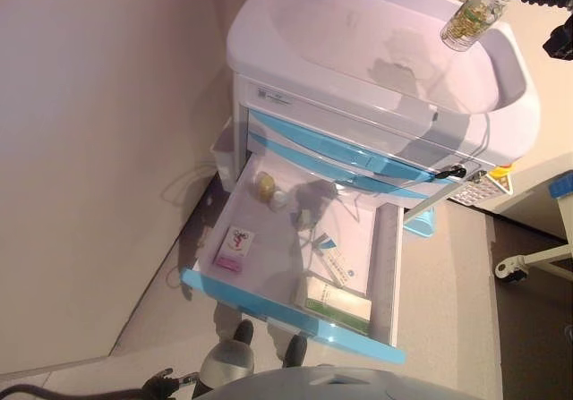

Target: Open the drawer and pick up the medicine

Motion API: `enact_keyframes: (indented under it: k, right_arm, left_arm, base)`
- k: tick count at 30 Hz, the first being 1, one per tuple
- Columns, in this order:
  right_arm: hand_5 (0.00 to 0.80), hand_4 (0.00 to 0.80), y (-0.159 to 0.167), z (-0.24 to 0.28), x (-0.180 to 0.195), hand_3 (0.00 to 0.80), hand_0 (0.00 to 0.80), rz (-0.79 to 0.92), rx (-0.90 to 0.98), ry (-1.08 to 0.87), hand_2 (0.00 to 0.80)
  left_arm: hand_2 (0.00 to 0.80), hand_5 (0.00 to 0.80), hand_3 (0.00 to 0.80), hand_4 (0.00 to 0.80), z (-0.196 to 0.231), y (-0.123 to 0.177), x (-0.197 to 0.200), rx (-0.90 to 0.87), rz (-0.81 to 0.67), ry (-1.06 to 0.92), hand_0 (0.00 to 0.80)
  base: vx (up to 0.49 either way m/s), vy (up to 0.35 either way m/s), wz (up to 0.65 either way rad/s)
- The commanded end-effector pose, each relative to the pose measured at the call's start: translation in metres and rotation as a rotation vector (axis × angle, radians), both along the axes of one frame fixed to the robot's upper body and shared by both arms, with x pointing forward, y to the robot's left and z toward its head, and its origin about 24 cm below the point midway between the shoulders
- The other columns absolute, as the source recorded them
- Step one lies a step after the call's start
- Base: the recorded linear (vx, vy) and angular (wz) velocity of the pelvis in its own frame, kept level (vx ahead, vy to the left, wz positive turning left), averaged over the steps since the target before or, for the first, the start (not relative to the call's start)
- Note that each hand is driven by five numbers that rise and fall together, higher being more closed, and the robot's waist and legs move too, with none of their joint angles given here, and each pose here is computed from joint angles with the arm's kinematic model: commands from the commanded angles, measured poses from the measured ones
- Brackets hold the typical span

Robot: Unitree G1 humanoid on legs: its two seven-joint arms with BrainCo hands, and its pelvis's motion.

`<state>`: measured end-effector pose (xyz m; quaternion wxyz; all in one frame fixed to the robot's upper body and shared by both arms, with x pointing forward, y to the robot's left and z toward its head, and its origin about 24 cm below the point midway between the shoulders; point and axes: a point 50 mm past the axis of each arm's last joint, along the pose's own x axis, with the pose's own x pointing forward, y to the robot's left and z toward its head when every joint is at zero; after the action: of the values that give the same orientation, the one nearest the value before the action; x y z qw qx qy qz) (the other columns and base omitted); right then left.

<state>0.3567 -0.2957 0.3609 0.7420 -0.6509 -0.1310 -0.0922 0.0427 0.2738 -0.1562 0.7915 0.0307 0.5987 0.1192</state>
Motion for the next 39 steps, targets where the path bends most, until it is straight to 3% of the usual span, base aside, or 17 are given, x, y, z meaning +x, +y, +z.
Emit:
enact_keyframes:
  k: [1,19,38,39]
  right_arm:
    - [0.800,0.800,-0.009,0.037,-0.016,0.800,0.800,-0.029,0.007,-0.099,0.800]
    - [0.800,0.800,-0.019,0.004,-0.004,0.800,0.800,-0.061,0.002,0.011,0.800]
    - [0.800,0.800,-0.009,-0.016,0.005,0.800,0.800,-0.014,-0.022,0.081,0.800]
    - [0.728,0.728,-0.008,-0.016,0.006,0.728,0.728,-0.007,-0.025,0.081,0.728]
  left_arm:
    - [0.000,0.000,0.000,0.000,0.005,0.017,-0.015,0.047,0.009,0.028,0.000]
    - [0.000,0.000,0.000,0.000,0.010,0.024,0.001,0.050,-0.003,-0.037,0.000]
    - [0.000,0.000,0.000,0.000,0.009,0.023,0.008,0.054,-0.016,-0.043,0.000]
    - [0.000,0.000,0.000,0.000,0.010,0.023,0.008,0.054,-0.015,-0.044,0.000]
  base:
    - [-0.020,-0.028,0.09]
    - [-0.017,-0.014,0.03]
    - [0.000,0.000,0.00]
    - [0.000,0.000,0.00]
